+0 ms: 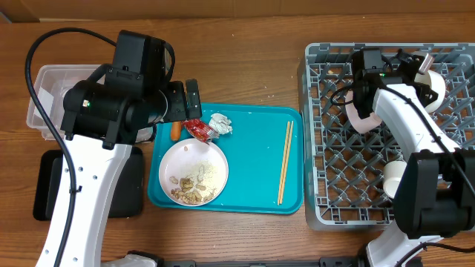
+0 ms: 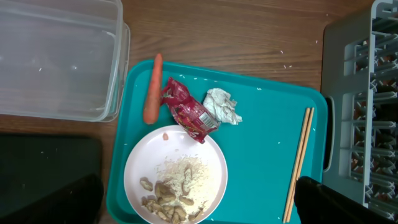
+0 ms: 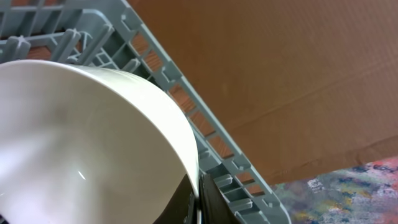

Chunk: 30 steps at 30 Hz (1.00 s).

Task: Sort waste into correct bins and load items into the dishwasher
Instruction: 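Carry the white bowl into the rack beside the pink bowl, then grasp one wooden chopstick on the tray with the right gripper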

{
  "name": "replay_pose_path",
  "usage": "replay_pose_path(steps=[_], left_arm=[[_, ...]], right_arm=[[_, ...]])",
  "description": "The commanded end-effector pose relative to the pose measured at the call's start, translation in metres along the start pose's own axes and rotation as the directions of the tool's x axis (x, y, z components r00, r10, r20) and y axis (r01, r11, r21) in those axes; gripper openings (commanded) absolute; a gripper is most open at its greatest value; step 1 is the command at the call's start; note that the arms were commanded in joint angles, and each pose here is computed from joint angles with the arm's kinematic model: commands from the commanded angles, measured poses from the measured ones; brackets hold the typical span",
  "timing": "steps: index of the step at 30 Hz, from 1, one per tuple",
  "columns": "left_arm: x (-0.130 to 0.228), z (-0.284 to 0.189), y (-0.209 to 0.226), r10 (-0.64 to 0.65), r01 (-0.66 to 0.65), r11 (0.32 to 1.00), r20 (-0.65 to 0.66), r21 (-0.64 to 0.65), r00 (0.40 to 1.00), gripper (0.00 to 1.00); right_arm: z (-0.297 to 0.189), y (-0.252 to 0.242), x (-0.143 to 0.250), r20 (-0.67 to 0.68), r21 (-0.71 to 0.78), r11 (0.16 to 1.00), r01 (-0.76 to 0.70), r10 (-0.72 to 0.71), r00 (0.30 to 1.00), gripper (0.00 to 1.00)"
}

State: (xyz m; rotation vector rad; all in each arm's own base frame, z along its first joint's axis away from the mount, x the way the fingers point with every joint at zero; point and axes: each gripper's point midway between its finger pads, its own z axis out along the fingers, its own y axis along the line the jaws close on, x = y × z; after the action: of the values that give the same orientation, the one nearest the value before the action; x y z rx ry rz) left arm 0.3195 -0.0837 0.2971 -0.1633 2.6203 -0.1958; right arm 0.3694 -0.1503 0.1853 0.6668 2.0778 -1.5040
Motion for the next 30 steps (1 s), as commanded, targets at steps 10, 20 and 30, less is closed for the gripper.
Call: replay_pose_path(steps=[10,20,30], left_arm=[[-0.004,-0.001,0.001,-0.011,0.011,1.000,0.012,-0.006,1.000,1.00],[-0.004,-0.001,0.001,-0.011,0.011,1.000,0.012,-0.006,1.000,1.00],[-0.004,-0.001,0.001,-0.011,0.011,1.000,0.012,-0.006,1.000,1.00]], right_arm=[[-0.012,0.020,0.022,-0.018,-0.076,0.995,0.067,-0.069,0.997,0.12],[-0.028,0.027,0.030,-0.009,-0.114,0.983,0.146,-0.148,0.989,0.09],[-0.091,-0.014,-0.005,0.115,-0.231,0.972,0.046,-0.020,0.993,0.66]])
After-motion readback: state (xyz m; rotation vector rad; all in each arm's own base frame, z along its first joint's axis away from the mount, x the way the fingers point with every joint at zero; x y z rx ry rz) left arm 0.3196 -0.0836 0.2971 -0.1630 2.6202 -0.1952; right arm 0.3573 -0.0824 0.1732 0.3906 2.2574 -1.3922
